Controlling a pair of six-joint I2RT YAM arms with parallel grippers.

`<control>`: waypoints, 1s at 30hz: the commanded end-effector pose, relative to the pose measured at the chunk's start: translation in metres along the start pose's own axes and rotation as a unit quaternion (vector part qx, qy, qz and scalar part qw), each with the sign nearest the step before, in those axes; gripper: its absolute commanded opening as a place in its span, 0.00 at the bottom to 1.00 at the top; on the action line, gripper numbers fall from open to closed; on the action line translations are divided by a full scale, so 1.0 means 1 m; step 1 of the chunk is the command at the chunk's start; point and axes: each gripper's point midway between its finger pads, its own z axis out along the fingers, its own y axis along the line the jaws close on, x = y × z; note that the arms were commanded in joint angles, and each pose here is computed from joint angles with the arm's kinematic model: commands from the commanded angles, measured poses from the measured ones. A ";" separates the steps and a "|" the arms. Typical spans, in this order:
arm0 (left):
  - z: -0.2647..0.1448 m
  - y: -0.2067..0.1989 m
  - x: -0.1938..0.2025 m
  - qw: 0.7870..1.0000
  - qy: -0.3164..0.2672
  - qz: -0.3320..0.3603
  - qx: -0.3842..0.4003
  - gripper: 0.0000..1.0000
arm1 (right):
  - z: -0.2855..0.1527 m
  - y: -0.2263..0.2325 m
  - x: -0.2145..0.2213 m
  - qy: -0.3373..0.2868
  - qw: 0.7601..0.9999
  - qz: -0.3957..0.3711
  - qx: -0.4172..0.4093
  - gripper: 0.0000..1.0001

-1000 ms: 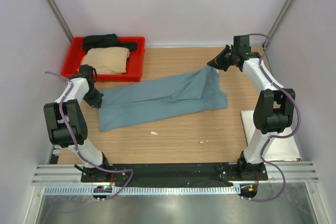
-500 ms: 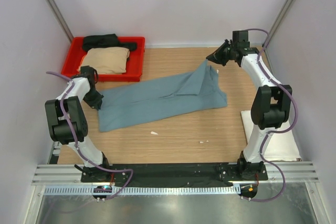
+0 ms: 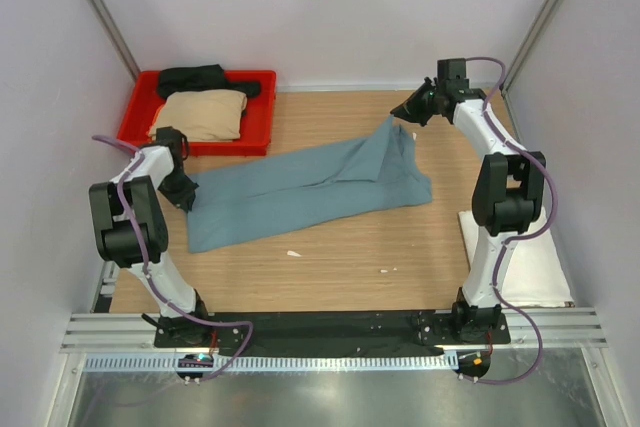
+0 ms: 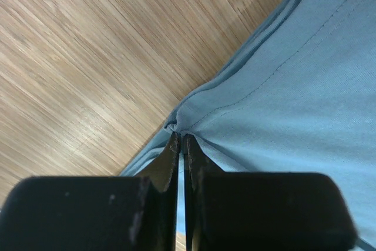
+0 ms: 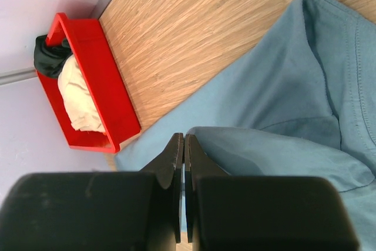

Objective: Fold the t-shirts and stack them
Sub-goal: Fold the tshirt

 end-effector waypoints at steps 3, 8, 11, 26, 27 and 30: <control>-0.001 0.002 -0.016 1.000 -0.024 0.008 -0.018 0.00 | -0.002 0.020 -0.019 -0.030 0.999 -0.012 -0.022 0.01; -0.001 0.003 -0.018 0.999 -0.031 0.010 -0.020 0.00 | 0.010 0.013 -0.020 -0.031 0.999 -0.007 -0.015 0.01; -0.002 0.002 -0.019 0.999 -0.032 0.011 -0.017 0.00 | 0.019 0.010 -0.022 -0.031 0.999 0.003 -0.016 0.01; -0.050 0.013 -0.023 0.998 -0.056 -0.014 0.003 0.44 | 0.049 -0.008 -0.022 -0.028 0.999 0.021 -0.006 0.01; -0.055 0.014 -0.022 0.998 -0.057 -0.018 0.009 0.45 | 0.049 -0.009 -0.021 -0.027 0.999 0.022 -0.004 0.01; -0.073 0.013 -0.016 0.997 -0.067 -0.022 0.032 0.45 | 0.050 -0.010 -0.020 -0.027 0.999 0.021 -0.003 0.01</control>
